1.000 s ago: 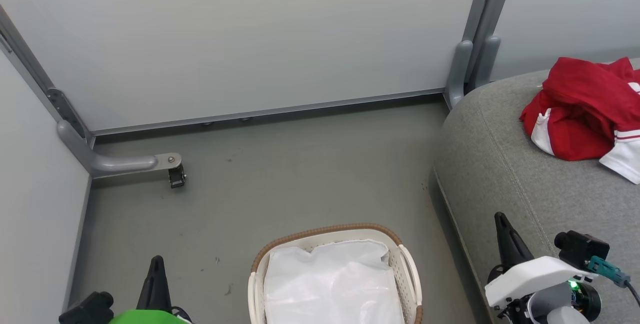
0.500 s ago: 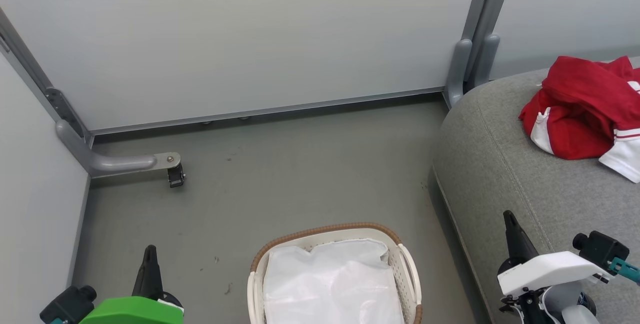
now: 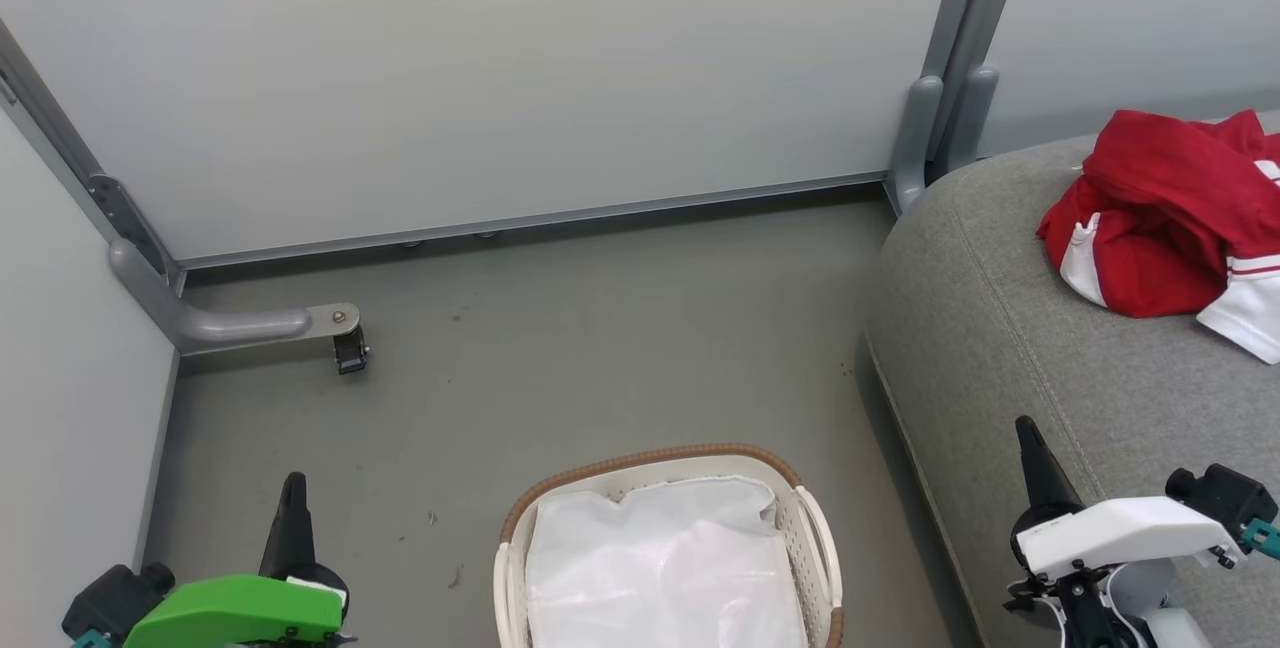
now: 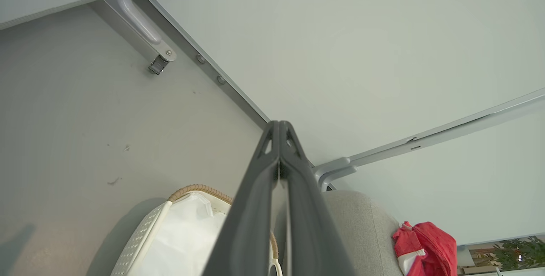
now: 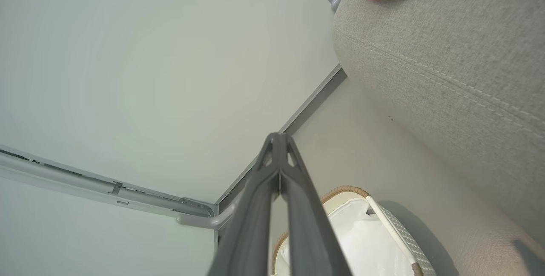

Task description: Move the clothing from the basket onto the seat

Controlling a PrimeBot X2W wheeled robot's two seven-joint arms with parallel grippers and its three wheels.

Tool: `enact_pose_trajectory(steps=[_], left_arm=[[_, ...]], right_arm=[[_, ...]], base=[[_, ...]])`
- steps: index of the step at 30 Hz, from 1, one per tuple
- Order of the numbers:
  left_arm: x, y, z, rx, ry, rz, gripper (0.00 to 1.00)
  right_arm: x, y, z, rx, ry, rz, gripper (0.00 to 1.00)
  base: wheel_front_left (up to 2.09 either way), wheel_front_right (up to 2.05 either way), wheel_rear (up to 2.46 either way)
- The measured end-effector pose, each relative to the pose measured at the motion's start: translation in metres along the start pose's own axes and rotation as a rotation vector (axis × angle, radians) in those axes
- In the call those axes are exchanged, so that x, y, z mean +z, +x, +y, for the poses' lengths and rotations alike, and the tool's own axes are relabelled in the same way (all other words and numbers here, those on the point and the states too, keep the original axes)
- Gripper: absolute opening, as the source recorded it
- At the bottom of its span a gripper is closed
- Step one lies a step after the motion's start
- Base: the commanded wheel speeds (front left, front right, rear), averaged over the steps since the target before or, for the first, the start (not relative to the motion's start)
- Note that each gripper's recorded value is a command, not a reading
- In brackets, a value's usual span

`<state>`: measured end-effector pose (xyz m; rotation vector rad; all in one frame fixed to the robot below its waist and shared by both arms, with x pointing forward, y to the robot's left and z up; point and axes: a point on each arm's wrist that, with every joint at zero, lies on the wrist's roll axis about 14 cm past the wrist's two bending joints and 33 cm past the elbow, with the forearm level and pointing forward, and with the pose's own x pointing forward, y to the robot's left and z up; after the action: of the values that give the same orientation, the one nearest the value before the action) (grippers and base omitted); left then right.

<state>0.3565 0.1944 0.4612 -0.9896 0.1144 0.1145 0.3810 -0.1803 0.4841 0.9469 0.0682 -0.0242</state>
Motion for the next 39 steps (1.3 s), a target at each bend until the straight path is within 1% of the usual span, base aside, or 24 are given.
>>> enact_pose_trajectory(steps=[15,39], left_arm=[[0.007,0.007,-0.007,-0.022,-0.155,-0.003,0.00],[0.015,0.015,-0.018,-0.065,-0.356,0.003,0.00]], right_arm=[[0.007,0.002,0.001,0.001,0.164,-0.009,0.00],[0.015,0.003,0.001,0.013,0.384,-0.016,0.00]], base=[[0.00,0.00,0.00],[0.00,0.00,0.00]])
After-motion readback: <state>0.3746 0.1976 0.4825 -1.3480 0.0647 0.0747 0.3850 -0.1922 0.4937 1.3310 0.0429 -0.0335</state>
